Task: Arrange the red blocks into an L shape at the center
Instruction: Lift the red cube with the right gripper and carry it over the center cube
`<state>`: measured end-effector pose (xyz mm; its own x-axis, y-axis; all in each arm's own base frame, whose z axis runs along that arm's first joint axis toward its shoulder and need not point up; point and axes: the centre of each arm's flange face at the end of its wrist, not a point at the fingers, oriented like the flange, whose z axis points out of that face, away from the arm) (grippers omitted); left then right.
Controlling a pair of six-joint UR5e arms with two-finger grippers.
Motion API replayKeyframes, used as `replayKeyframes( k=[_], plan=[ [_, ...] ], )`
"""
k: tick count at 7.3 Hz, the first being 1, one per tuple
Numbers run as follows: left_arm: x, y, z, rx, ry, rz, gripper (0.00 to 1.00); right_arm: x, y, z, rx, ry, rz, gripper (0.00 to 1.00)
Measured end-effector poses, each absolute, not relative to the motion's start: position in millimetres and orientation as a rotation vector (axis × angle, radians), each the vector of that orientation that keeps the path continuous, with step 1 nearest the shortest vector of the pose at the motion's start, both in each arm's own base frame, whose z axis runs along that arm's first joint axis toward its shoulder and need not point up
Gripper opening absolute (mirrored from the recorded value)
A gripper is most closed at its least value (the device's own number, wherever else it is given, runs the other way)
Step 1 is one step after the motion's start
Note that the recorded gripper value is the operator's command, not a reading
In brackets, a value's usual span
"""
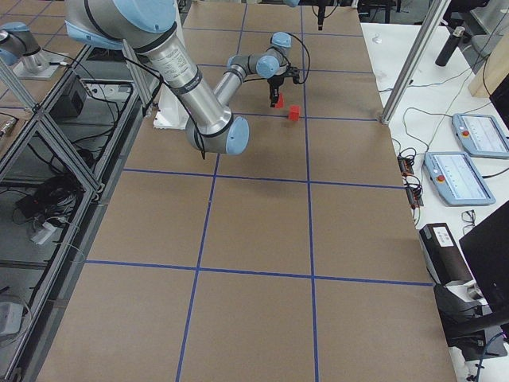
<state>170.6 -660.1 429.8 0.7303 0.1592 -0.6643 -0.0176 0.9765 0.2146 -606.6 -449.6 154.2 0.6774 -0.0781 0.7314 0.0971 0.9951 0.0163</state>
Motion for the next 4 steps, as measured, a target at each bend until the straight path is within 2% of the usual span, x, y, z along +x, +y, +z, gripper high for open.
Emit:
replayKeyframes(
  k=[4],
  plan=[
    [171.6,-659.0,433.1,0.194,0.744,0.101,1.00,-626.4,-458.1,173.3,-0.064,-0.800,-0.030,0.00]
  ],
)
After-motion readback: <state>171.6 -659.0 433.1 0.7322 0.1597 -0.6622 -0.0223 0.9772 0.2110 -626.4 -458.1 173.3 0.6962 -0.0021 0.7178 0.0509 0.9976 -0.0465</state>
